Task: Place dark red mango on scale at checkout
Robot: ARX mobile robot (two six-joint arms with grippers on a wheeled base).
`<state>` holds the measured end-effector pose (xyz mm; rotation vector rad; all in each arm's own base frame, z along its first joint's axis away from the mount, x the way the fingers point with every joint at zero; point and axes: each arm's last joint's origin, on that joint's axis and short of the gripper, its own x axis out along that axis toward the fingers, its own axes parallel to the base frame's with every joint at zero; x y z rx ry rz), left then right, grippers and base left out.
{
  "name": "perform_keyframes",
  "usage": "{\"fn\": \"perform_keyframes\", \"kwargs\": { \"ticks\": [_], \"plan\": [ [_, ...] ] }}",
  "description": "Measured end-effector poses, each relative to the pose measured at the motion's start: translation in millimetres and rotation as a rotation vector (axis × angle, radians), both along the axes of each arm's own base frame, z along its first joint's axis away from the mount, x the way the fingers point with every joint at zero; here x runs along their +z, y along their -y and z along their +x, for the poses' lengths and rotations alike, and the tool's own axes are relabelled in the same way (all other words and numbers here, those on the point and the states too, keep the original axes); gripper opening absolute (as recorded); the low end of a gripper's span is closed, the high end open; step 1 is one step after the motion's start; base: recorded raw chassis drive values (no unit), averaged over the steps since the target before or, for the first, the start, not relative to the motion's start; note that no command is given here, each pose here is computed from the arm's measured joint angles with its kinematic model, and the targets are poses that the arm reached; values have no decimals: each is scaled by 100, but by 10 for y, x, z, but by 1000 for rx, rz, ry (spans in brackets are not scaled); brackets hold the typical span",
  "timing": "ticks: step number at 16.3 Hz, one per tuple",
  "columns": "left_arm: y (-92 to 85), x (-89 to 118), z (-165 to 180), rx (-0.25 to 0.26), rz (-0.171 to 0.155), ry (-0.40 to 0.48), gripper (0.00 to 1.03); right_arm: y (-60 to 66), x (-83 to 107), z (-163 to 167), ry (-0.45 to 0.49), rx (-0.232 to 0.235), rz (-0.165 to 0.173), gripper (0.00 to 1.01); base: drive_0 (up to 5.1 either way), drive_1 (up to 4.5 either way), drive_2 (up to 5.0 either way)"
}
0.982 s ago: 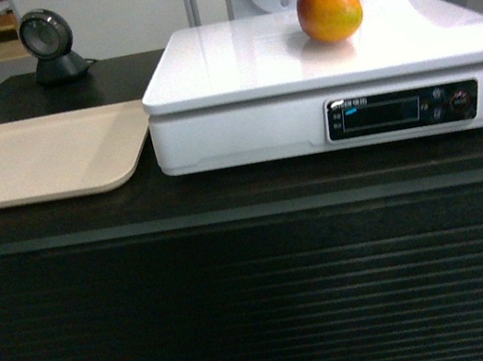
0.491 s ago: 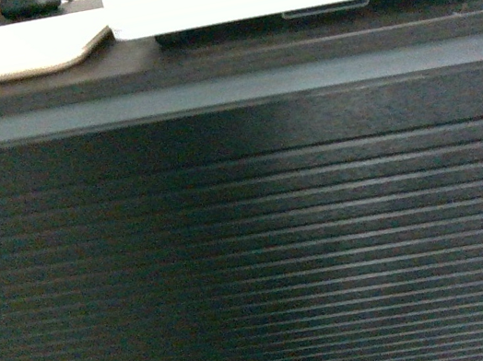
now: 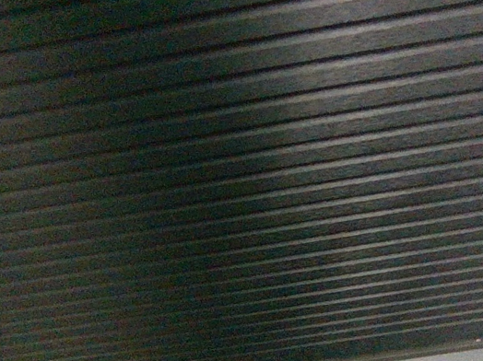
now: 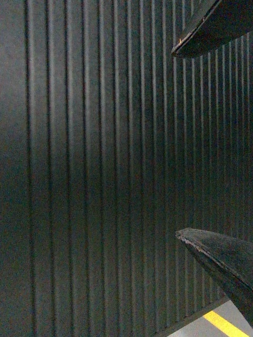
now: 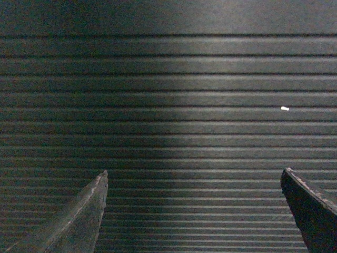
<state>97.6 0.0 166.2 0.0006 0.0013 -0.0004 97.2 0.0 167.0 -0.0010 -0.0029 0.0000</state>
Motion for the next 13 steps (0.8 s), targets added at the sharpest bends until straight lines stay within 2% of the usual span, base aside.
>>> {"fn": "perform_keyframes", "kwargs": {
  "ticks": [13],
  "plan": [
    [0, -1, 0, 0, 0, -1, 98, 0, 0, 0, 0, 0, 0, 98, 0, 0, 0]
  ]
}}
